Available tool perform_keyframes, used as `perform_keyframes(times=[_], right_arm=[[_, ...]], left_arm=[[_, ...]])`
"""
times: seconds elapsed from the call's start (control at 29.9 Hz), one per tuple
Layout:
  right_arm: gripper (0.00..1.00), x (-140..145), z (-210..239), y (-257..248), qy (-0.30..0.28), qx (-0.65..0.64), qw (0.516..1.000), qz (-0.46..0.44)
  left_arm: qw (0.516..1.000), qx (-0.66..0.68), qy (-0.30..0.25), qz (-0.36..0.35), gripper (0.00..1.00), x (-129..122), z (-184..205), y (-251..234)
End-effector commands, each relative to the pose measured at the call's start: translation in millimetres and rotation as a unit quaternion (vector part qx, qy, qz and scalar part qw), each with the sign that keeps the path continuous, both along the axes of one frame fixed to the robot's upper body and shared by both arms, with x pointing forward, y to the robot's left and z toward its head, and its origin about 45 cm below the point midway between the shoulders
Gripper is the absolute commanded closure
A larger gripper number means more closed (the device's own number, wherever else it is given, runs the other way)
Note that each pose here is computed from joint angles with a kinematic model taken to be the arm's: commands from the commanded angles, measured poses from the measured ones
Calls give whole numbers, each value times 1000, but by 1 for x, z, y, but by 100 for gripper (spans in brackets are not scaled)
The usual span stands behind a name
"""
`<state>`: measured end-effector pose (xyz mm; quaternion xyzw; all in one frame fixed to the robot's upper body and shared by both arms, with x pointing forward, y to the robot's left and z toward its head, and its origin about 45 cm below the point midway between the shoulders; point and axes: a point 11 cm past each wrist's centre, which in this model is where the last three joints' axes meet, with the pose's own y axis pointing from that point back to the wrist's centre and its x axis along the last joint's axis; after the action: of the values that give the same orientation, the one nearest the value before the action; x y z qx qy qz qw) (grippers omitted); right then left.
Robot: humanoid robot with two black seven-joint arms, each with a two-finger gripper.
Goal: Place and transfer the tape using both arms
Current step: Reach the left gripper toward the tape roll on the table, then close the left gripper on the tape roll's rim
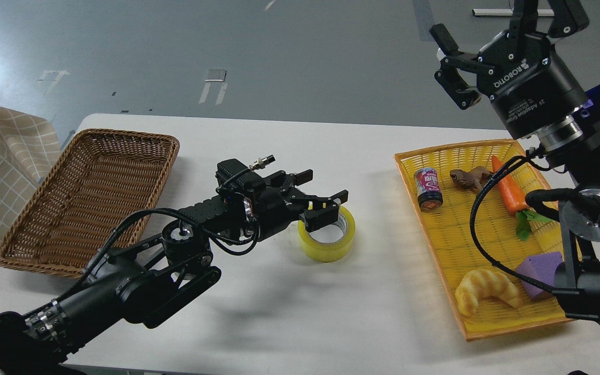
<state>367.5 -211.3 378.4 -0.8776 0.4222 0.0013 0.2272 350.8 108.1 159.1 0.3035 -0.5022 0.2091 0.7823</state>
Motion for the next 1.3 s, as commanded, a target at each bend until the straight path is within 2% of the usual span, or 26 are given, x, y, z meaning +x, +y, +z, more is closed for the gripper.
perform_keyframes(times=[0.0,0.3,0.47,1.17,1.27], right_arm=[[0,0,-1,-2,1,0,1000,-3],[0,1,0,-2,1,1,1000,-3],[0,1,-1,-3,2,0,1000,-4],[0,2,-5,-3,8,-5,1000,-5],[0,2,-6,-3,10,-4,1000,-6]], left_arm=[[1000,9,8,-1,2,0,-9,-3],[999,34,1,-10,2,-1,-25,-4],[998,60,-13,-5,2,10,-32,4],[996,84,-13,10,2,8,-64,14],[996,85,-12,-8,2,2,-68,15]])
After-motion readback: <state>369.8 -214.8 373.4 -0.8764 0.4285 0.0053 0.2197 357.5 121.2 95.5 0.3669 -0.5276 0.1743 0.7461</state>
